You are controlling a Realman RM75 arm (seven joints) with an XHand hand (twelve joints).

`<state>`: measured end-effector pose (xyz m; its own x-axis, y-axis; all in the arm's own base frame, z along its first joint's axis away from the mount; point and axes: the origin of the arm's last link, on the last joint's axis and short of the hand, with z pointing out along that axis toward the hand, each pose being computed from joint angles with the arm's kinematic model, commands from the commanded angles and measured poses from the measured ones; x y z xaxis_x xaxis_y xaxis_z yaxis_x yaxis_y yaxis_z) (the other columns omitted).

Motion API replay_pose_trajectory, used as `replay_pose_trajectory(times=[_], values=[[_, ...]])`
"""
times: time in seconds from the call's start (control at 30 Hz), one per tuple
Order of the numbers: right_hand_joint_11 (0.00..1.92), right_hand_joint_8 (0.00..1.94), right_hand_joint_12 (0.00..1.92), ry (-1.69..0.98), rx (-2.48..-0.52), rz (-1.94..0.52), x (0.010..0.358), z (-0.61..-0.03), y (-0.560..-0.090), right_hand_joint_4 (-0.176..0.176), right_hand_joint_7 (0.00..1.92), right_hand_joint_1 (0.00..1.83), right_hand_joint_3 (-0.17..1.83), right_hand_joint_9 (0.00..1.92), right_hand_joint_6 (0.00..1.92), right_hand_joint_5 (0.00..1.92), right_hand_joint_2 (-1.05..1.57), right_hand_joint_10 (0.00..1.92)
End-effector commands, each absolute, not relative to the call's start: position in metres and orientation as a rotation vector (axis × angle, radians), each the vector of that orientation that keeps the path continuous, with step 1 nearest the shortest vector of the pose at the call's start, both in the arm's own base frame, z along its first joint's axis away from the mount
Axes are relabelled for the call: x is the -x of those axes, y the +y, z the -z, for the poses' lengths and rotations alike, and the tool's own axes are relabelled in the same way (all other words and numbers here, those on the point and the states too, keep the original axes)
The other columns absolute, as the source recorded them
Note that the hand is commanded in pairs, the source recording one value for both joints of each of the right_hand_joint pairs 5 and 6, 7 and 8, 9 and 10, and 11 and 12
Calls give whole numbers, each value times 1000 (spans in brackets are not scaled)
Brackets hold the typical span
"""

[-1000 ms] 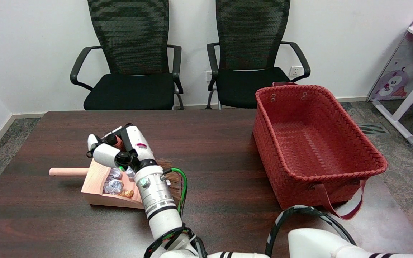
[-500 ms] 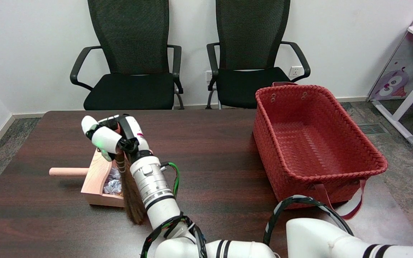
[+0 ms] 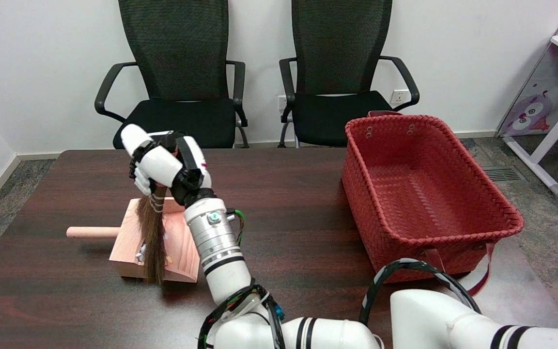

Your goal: Sweep the paper ball into the dustpan.

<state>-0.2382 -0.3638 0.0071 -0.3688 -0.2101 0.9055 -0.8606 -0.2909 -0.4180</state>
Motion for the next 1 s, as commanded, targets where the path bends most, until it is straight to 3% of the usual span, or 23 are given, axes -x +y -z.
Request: replay_pose_trajectory(times=[0.03, 0.7, 1.0], values=[[1920, 1920, 1920, -1326, -1396, -1970, 216, -62, -341, 18, 1920, 885, 1833, 1920, 1920, 1920, 1262, 1920], [1920, 1920, 1920, -1014, -1491, -1979, 166, -137, -319, 22, 1920, 845, 1833, 1920, 1920, 1920, 1492, 1920], [1920, 1920, 1920, -926, -1427, -1885, 175, -161, -313, 25, 1920, 856, 1833, 1920, 1920, 1920, 1571, 1920]])
